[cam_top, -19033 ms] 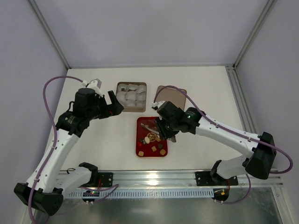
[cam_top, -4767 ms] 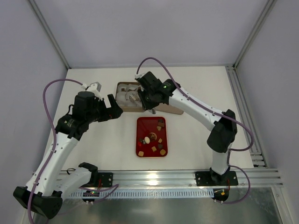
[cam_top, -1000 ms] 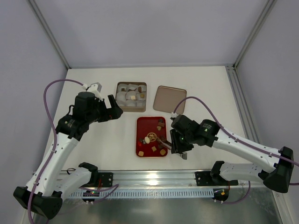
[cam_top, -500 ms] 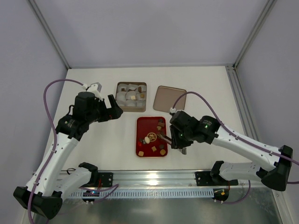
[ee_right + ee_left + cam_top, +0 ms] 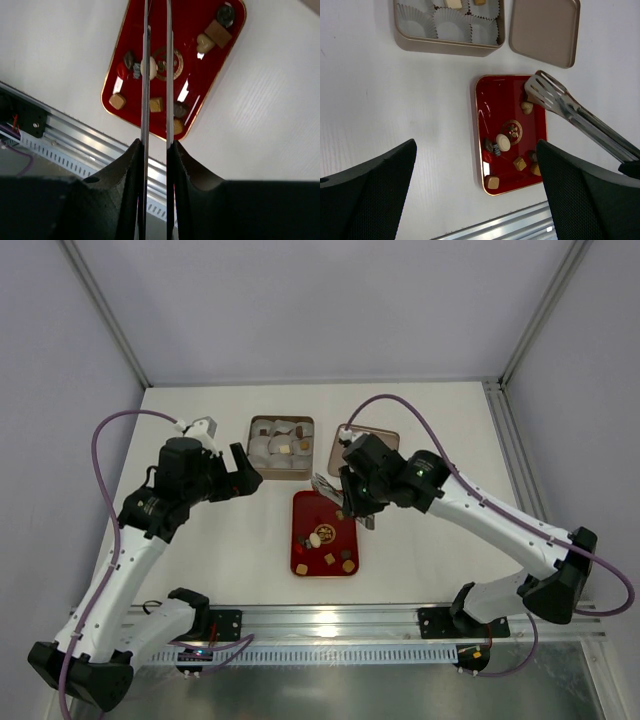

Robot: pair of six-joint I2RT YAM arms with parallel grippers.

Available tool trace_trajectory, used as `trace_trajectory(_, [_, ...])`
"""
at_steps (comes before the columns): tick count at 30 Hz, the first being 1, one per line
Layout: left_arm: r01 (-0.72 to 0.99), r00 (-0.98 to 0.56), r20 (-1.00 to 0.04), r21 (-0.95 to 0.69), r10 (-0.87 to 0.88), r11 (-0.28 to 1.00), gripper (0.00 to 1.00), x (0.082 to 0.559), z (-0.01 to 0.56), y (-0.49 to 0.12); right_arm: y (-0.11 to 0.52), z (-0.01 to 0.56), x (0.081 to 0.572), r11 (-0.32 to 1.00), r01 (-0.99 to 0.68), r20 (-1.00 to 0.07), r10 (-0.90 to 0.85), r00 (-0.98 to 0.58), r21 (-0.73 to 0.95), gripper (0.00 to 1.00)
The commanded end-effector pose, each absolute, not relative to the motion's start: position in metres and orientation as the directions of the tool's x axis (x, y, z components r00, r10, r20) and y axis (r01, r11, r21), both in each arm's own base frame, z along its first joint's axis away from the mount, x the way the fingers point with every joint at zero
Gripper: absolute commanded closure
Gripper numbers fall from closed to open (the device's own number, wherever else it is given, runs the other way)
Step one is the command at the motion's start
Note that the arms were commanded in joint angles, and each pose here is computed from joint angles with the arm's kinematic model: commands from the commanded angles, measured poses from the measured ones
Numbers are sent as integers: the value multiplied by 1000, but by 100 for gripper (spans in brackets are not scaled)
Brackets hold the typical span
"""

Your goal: Pack the chocolate

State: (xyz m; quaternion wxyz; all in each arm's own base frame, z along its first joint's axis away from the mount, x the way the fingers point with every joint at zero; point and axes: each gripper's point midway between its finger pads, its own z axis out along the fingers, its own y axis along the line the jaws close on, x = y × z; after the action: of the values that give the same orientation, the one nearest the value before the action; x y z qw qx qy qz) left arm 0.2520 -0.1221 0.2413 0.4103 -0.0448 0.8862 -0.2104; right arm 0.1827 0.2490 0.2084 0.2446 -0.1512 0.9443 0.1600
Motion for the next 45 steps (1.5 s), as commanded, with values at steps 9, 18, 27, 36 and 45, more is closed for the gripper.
trace_trajectory(9, [112,-593,-767,-380,-245,918,0,254,272,-114,353,257,298,816,-507,-709,-183,-681,277,78])
trace_trajectory(18, [109,-587,-776,-359,-231,927,0,251,275,-109,399,235,349,788,-526,-701,-178,-691,318,78])
trace_trajectory(27, [87,-583,-779,-344,-233,935,0,253,273,-105,416,201,367,795,-516,-667,-199,-718,318,77])
trace_trajectory(36, [88,-586,-775,-350,-236,932,0,255,273,-107,419,185,372,802,-511,-649,-216,-729,307,74])
trace_trajectory(45, [90,-593,-771,-352,-234,932,1,255,271,-108,418,179,376,811,-505,-645,-219,-732,297,68])
